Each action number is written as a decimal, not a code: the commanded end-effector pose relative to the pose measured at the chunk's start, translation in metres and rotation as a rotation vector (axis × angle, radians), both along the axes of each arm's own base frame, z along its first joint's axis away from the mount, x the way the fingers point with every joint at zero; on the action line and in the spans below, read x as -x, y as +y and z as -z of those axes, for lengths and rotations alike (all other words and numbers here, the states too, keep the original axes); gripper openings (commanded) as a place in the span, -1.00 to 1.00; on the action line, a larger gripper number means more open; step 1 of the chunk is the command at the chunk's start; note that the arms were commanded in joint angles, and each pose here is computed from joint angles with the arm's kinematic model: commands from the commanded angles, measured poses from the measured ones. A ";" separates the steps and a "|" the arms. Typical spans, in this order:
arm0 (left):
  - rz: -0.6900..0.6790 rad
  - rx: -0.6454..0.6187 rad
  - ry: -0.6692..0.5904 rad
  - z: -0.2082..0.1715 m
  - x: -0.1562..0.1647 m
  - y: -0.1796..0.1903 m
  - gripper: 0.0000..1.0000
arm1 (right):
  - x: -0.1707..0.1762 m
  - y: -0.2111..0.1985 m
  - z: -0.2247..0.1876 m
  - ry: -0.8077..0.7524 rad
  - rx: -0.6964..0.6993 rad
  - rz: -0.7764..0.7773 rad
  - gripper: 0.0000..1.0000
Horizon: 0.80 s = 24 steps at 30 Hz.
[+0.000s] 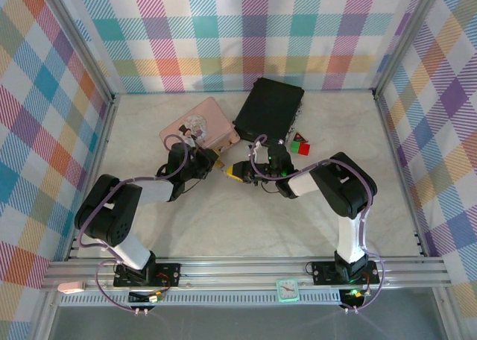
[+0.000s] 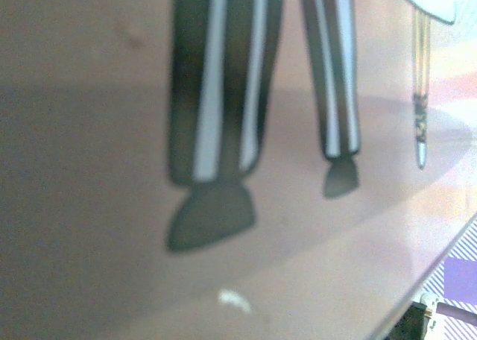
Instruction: Unlock the padlock with the key
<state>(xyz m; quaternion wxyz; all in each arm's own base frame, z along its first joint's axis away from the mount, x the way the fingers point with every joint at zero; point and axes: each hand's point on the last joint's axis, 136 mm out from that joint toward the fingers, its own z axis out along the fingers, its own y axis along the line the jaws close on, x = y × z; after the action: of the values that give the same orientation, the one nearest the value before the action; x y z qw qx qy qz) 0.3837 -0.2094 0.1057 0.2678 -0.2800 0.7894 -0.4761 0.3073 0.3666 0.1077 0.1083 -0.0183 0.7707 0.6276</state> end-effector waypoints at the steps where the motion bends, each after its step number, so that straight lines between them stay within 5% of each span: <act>1: 0.027 0.073 0.024 -0.007 0.009 -0.011 -1.00 | -0.007 0.004 -0.015 -0.043 -0.056 0.016 -1.00; 24: -0.005 0.055 0.014 -0.006 0.012 -0.005 -1.00 | -0.004 -0.008 -0.007 0.016 -0.058 0.072 -1.00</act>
<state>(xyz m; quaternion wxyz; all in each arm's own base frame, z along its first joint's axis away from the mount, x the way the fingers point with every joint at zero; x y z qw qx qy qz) 0.3794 -0.2068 0.1006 0.2733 -0.2882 0.7877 -0.4710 0.3097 0.3615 0.1057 0.1093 0.0213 0.7615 0.6385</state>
